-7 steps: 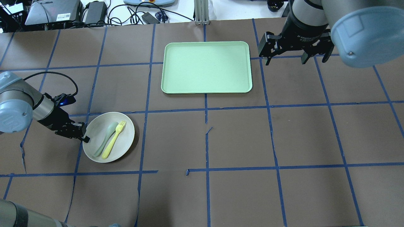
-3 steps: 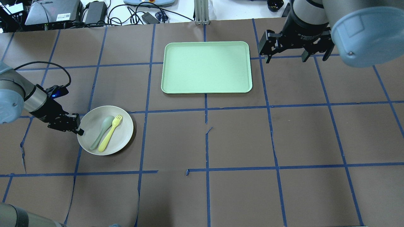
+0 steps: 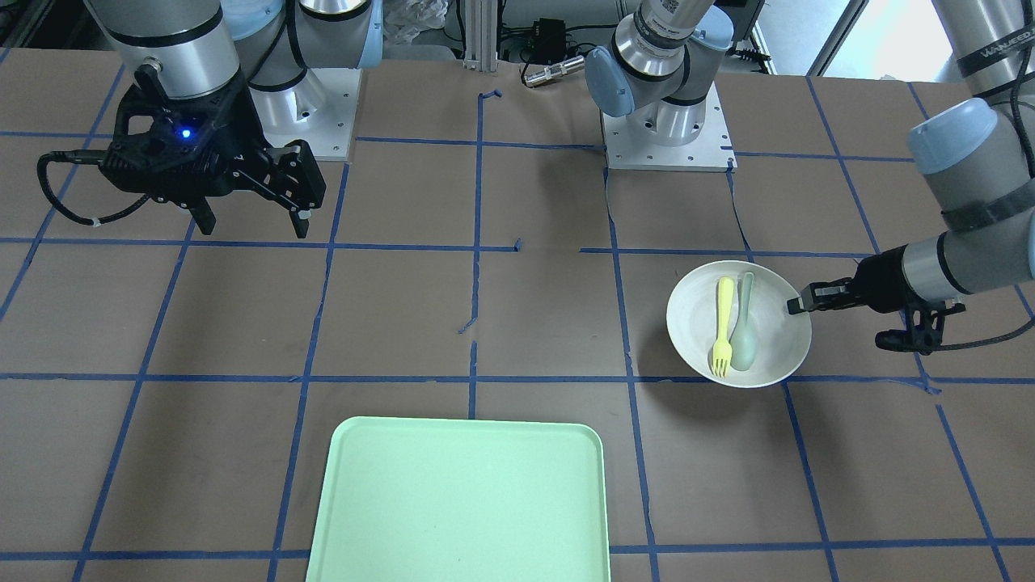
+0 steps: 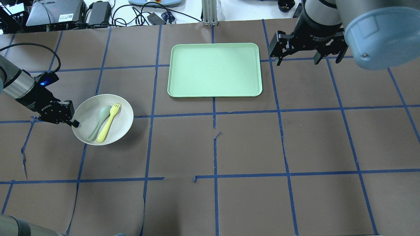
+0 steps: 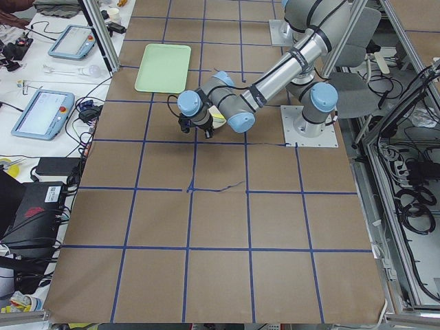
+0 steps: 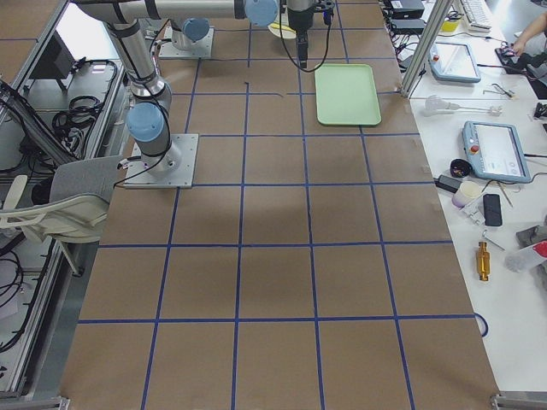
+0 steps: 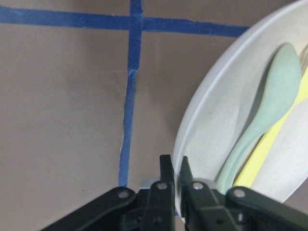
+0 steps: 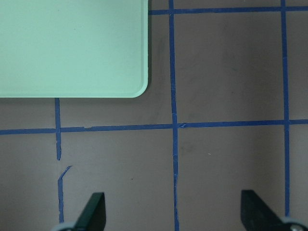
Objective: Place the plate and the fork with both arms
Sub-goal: 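Lift the plate with the left gripper and carry it toward the green tray, then lower the plate onto the green tray and open the left gripper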
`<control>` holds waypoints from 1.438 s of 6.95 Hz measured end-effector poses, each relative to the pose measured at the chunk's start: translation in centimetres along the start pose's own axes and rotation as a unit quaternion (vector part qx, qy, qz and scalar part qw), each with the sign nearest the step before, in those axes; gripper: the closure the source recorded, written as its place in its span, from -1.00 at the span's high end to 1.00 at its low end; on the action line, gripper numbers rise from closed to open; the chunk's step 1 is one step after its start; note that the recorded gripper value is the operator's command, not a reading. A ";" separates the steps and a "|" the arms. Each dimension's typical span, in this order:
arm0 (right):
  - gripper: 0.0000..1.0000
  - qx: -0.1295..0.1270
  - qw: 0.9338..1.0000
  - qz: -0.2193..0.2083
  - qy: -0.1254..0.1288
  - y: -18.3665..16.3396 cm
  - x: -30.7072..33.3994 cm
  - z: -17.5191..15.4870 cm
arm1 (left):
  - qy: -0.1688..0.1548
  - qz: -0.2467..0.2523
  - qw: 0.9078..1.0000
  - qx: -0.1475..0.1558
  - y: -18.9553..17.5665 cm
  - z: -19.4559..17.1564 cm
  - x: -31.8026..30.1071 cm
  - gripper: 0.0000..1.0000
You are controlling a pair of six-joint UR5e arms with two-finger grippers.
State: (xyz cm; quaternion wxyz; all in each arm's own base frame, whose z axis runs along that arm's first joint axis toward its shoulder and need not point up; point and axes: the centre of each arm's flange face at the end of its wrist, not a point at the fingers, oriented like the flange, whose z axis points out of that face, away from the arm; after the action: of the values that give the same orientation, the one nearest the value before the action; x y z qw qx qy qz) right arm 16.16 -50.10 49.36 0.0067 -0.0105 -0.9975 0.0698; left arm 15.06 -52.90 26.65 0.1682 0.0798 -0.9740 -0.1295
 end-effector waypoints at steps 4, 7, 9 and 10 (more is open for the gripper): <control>1.00 -0.001 1.000 0.000 0.001 0.1 0.0 0.0 | -0.003 0.016 0.998 0.053 -5.7 -2.0 9.8 -1.00; 1.00 -0.001 1.000 0.000 0.000 0.1 0.0 0.0 | -0.004 0.037 0.997 0.073 -11.5 -0.7 19.8 -1.00; 1.00 -0.001 1.000 0.000 0.001 0.1 0.0 0.0 | 0.016 0.045 0.995 0.082 -14.2 2.9 25.8 -1.00; 1.00 -0.001 1.000 0.000 0.001 0.1 0.0 0.0 | 0.029 0.049 0.995 0.084 -15.1 4.8 27.8 -1.00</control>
State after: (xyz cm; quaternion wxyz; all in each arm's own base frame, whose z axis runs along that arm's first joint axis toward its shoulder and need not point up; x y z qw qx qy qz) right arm 16.15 -50.05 49.31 0.0074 -0.0104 -0.9976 0.0688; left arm -10.82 -71.75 26.64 0.1949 0.0492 -0.9789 -0.0366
